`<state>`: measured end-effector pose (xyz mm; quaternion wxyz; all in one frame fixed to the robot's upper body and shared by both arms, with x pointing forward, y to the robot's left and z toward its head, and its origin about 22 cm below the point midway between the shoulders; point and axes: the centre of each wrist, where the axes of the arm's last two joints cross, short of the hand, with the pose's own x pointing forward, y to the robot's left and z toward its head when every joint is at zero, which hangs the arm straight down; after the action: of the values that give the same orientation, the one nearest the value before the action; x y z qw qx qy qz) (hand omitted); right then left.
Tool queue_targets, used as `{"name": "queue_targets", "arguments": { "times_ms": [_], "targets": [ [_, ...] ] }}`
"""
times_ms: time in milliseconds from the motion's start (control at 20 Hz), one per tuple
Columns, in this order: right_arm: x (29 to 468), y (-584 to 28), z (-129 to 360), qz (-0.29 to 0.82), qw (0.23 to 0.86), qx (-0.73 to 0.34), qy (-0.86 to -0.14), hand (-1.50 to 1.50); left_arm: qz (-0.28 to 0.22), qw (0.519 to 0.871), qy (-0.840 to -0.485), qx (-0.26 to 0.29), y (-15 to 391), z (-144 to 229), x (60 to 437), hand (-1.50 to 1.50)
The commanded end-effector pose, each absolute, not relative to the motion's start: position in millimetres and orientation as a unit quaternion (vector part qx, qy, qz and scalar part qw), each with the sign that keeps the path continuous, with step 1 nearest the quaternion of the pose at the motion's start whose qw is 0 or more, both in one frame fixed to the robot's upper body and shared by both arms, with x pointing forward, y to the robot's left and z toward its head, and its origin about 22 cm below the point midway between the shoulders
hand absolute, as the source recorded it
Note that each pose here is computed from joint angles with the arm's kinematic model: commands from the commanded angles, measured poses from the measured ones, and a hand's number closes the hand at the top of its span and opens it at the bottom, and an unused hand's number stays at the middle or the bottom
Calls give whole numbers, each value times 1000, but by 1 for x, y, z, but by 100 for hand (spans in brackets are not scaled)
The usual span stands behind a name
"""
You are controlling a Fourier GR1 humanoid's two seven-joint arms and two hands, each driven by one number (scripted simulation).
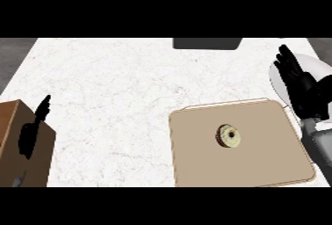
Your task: Pick the cupcake from the tray and place it in the plate
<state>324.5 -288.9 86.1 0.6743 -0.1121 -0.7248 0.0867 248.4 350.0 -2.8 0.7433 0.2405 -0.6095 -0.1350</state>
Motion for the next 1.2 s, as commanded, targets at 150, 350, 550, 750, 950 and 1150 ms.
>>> {"name": "queue_targets", "arguments": {
  "times_ms": [150,350,550,750,950,1150],
  "targets": [
    [309,-254,88,23,662,29,-748,150,-57,773,-606,177,316,1,237,0],
    [309,-314,109,282,589,-255,-714,150,-56,790,-590,155,323,-13,220,0],
    [279,-265,44,160,590,-255,-749,150,-7,802,-584,125,298,-23,208,0],
    [261,-228,28,-52,612,-79,-785,-150,1,798,-590,128,314,-10,197,0],
    [231,-235,0,82,587,-27,-805,-150,-4,795,-596,118,295,-14,199,0],
    [232,-264,-5,215,598,-107,-765,-150,-7,792,-600,113,294,-1,200,0]
  ]
}}
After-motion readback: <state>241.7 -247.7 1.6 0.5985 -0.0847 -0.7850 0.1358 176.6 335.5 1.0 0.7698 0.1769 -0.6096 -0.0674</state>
